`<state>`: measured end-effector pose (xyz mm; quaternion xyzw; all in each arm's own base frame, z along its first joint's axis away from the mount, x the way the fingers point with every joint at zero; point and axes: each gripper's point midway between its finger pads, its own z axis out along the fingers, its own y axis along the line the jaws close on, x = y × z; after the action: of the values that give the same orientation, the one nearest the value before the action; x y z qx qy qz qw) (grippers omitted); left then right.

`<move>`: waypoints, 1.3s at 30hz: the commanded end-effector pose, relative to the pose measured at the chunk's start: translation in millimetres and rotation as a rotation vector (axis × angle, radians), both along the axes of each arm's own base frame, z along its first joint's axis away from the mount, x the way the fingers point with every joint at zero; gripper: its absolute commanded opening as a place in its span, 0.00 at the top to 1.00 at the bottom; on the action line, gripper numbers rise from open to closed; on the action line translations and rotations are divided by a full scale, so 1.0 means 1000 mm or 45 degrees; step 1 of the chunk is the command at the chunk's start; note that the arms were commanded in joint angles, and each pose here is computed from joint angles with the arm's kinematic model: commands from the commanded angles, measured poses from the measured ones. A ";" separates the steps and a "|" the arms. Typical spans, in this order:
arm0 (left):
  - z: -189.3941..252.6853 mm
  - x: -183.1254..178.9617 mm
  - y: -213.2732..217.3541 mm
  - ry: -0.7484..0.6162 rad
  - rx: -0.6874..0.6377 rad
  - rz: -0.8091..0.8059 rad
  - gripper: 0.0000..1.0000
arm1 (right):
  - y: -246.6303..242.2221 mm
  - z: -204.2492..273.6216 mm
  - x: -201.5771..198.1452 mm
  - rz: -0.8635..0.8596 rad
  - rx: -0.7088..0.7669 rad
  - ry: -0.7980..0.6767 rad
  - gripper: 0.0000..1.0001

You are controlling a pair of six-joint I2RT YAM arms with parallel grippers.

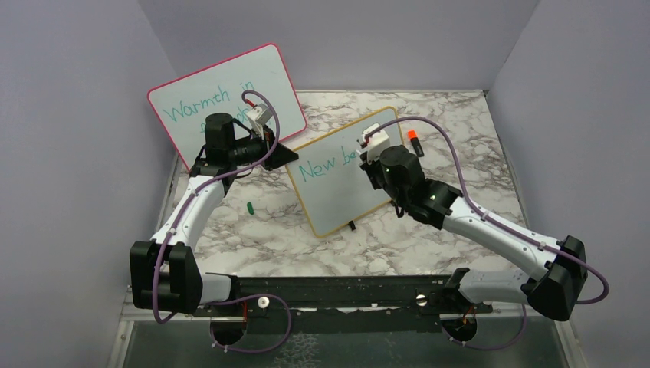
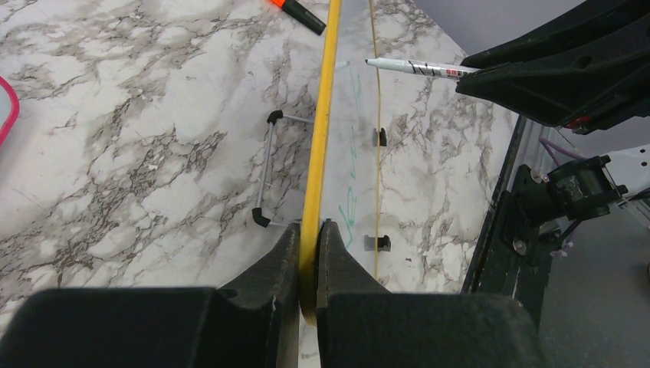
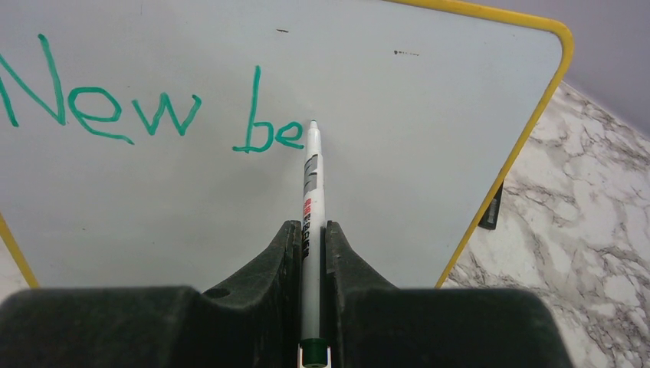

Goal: Write a sentence on the whiteboard

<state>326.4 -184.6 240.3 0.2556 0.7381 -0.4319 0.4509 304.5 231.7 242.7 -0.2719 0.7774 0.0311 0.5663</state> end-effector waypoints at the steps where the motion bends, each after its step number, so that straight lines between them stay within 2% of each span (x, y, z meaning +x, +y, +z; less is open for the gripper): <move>1: -0.034 0.003 0.004 0.069 0.109 0.045 1.00 | 0.007 0.004 0.004 0.018 0.022 -0.017 1.00; 39: -0.035 0.004 0.004 0.069 0.110 0.043 1.00 | 0.006 -0.017 0.014 -0.005 -0.007 0.030 1.00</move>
<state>327.6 -184.0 238.9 0.2536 0.7403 -0.4295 0.4508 314.9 236.1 232.8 -0.2693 0.7812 0.0270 0.5625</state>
